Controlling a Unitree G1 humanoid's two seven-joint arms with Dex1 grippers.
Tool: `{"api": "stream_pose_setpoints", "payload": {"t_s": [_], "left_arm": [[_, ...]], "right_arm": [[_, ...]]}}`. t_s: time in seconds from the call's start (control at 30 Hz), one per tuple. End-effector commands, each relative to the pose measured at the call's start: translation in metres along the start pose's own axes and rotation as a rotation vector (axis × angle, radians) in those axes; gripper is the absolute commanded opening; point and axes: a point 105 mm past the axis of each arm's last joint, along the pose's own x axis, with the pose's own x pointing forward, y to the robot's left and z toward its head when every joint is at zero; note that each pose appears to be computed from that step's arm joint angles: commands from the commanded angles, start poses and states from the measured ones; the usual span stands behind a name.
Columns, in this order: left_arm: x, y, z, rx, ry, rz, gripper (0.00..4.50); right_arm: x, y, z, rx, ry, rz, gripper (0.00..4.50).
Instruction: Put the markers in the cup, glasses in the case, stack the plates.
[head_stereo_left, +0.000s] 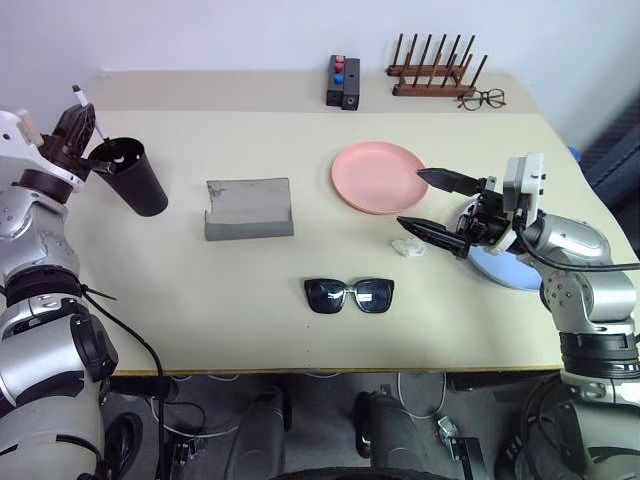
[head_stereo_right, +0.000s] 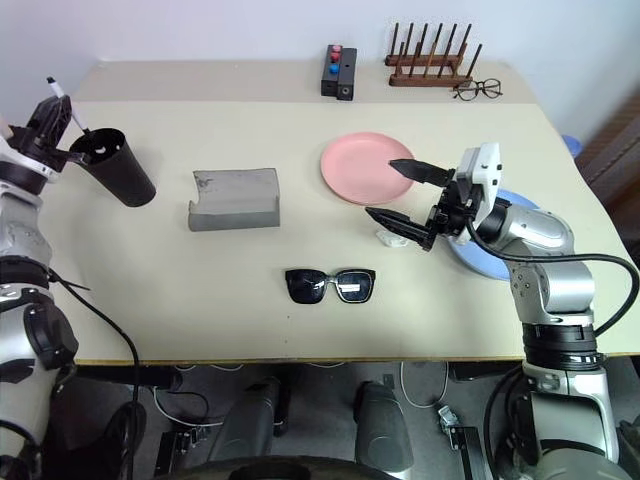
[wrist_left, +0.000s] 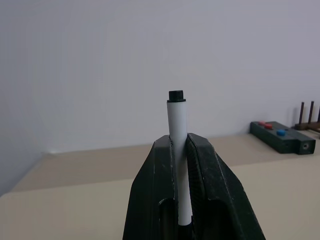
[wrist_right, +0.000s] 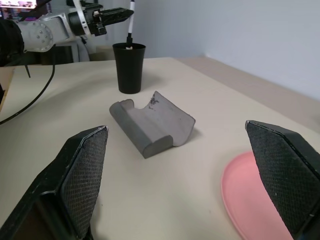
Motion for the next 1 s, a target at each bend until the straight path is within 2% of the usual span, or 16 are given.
{"api": "stream_pose_setpoints", "payload": {"t_s": [0.03,0.07,0.17,0.37,0.4,0.73,0.8,0.9,1.0], "left_arm": [[-0.003,0.008,0.008,0.025,-0.027,0.029,0.1],[-0.003,0.009,0.007,0.021,-0.026,0.037,0.1],[-0.003,0.009,0.006,0.007,-0.028,0.039,1.16],[-0.004,0.01,0.007,0.015,-0.026,0.043,4.16],[-0.003,0.01,0.01,0.015,-0.035,0.043,4.47],[0.011,-0.012,0.049,0.039,-0.093,-0.105,4.47],[0.015,-0.037,0.057,-0.025,-0.073,-0.256,4.47],[0.008,-0.086,0.056,-0.096,0.013,-0.536,4.47],[0.004,-0.12,0.053,-0.15,0.07,-0.682,4.47]], "right_arm": [[-0.003,0.001,0.016,-0.051,-0.028,0.001,4.5],[-0.003,0.001,0.016,-0.051,-0.028,0.001,4.5],[-0.002,0.0,0.016,-0.05,-0.029,0.001,4.5],[-0.002,0.0,0.015,-0.05,-0.028,0.001,4.5],[-0.002,0.0,0.015,-0.05,-0.027,0.001,4.5],[-0.001,-0.002,0.015,-0.051,-0.031,0.0,4.5],[-0.001,-0.002,0.015,-0.05,-0.035,0.005,4.5],[-0.001,-0.003,0.015,-0.053,-0.037,0.013,4.5],[-0.002,-0.003,0.016,-0.057,-0.039,0.026,4.5]]}}
